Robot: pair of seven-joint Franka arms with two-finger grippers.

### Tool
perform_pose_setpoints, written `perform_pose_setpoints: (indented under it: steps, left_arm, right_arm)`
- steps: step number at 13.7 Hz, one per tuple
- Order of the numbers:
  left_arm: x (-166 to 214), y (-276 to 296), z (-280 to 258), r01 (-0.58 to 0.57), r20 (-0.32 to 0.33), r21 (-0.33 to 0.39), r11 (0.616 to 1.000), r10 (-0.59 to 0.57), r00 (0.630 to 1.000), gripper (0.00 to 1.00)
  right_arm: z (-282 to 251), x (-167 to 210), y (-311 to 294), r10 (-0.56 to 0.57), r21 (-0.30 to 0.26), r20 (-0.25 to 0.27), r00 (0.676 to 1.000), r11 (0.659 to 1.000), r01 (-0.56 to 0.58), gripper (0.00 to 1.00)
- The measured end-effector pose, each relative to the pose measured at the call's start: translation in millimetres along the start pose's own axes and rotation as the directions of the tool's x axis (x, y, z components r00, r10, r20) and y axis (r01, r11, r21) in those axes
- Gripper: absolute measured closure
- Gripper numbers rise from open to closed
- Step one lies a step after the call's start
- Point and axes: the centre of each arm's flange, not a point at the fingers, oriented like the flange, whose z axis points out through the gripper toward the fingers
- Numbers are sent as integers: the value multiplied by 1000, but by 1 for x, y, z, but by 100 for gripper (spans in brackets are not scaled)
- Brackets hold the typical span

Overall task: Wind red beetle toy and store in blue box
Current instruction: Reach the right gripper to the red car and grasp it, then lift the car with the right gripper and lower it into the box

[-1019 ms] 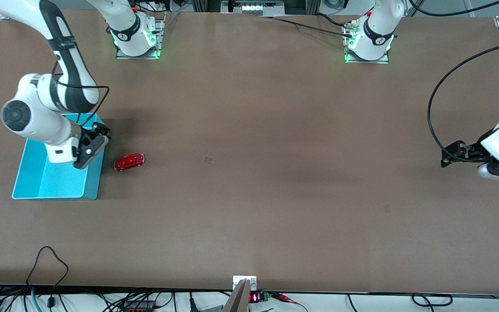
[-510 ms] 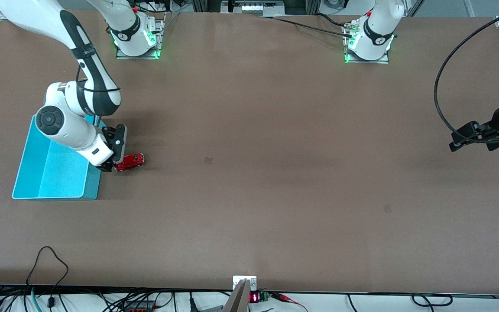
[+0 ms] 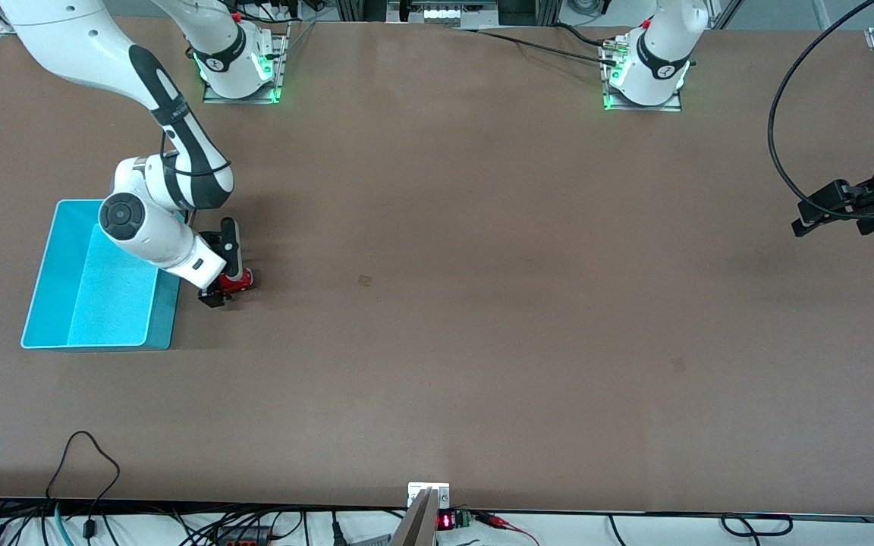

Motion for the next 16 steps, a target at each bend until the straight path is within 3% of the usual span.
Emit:
perform_pose_setpoints:
  steps: [1,6,8,11,13,16]
  left_arm:
    - [-1,3,2,-3,6,-1,1000,3,1000,0]
    - [-6,1,7,0,58,-4,1000,0,998,0]
    - [-7,6,7,-10,63,3,1000,10,998,0]
    - [-8,10,7,-17,62,8,1000,17,998,0]
    - [-8,9,7,-14,62,9,1000,14,998,0]
    - [-9,10,4,-17,57,9,1000,17,998,0]
  right_arm:
    - [2,0,0,-9,1,0,1000,1000,9,0]
    - [-1,0,2,-16,-15,3,1000,1000,16,55]
    - [-12,-1,8,33,-45,5,999,998,-33,56]
    - [-57,-2,19,221,-105,-3,975,970,-220,56]
    - [-88,-3,17,391,-98,-11,920,915,-390,56]
    - [-122,-12,8,643,-79,-12,766,763,-642,56]
